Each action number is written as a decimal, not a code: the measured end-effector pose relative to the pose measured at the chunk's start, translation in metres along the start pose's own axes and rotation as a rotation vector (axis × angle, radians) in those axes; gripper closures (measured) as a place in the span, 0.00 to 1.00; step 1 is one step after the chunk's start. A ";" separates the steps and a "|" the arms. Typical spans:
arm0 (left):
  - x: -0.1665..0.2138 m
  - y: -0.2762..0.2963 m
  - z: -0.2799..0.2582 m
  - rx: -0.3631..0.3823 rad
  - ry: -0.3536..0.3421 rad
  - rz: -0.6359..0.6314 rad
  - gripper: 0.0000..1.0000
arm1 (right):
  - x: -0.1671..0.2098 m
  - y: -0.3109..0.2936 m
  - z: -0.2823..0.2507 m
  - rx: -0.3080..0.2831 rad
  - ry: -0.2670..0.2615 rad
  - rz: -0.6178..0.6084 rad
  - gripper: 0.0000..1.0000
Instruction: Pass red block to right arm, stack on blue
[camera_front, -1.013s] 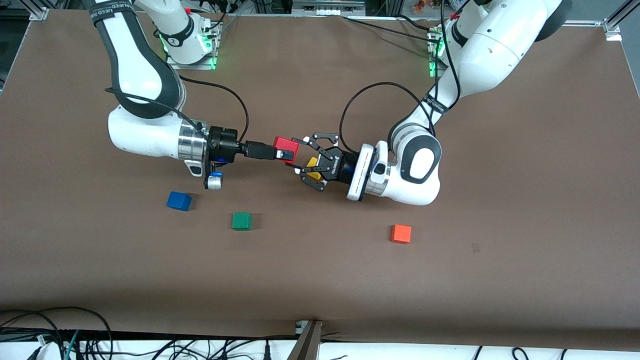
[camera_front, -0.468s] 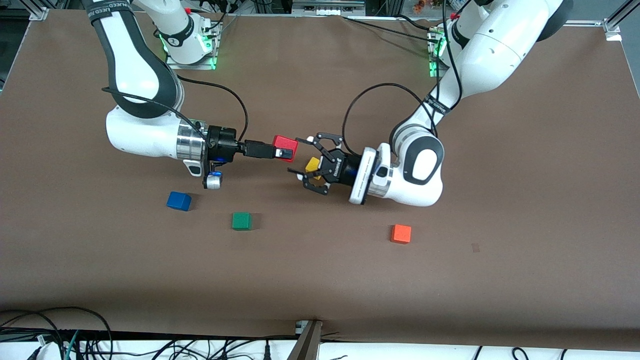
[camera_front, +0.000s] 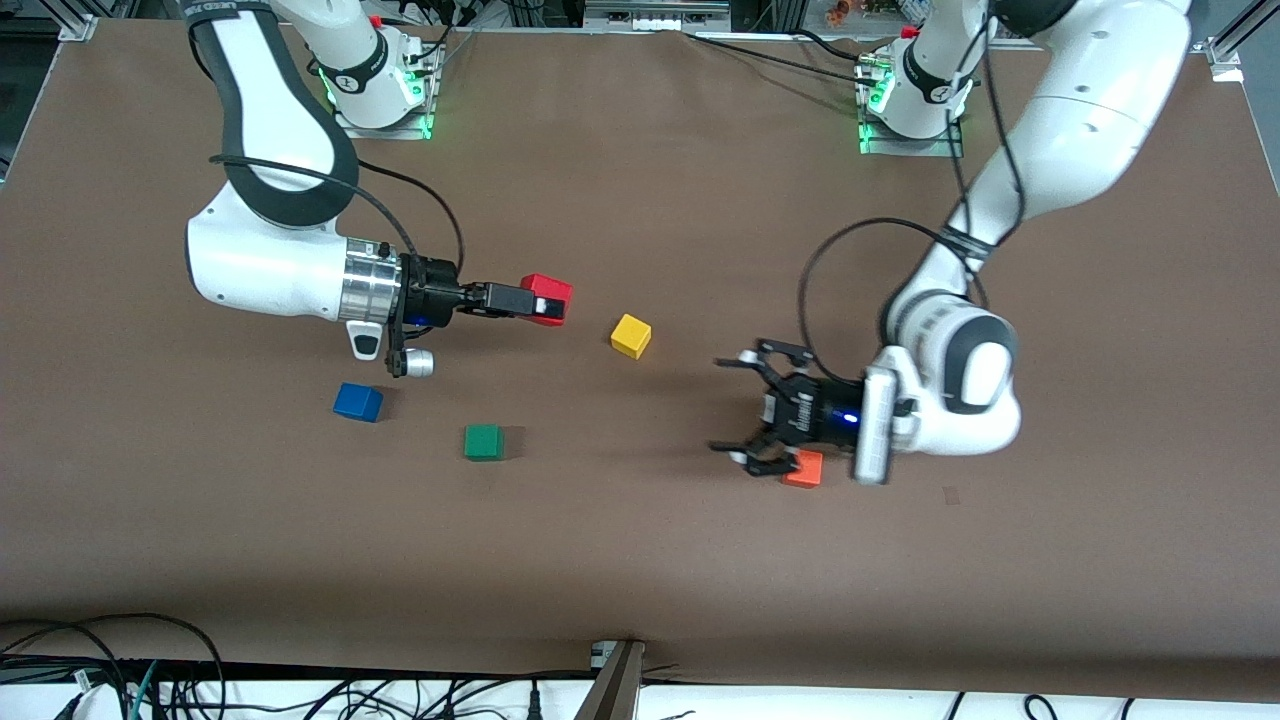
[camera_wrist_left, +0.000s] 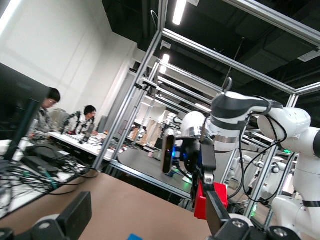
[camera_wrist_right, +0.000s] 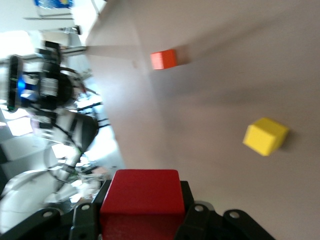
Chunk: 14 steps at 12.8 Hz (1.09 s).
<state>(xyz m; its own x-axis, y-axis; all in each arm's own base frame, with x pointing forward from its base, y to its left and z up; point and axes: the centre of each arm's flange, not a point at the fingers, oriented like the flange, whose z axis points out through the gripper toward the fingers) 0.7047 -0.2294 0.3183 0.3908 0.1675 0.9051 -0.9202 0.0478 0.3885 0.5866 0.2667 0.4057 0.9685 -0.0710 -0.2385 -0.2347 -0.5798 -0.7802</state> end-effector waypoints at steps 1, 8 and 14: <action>0.005 0.000 -0.019 -0.023 -0.019 0.013 0.00 | 0.002 0.009 -0.004 -0.110 0.000 -0.051 0.44; 0.077 0.022 -0.160 -0.161 -0.470 0.173 0.00 | 0.025 0.086 -0.049 -0.813 -0.057 -0.283 0.44; 0.193 0.108 -0.184 0.030 -0.975 0.133 0.00 | 0.087 0.173 -0.049 -1.022 -0.016 -0.296 0.44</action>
<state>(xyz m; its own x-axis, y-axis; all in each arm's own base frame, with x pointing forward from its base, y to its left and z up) 0.6769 -0.0105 0.5029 0.1432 -0.7169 0.6823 -0.9622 0.0604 0.2654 0.6347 0.1202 0.2783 0.9726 0.1908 -0.1327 0.1983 -0.9790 0.0462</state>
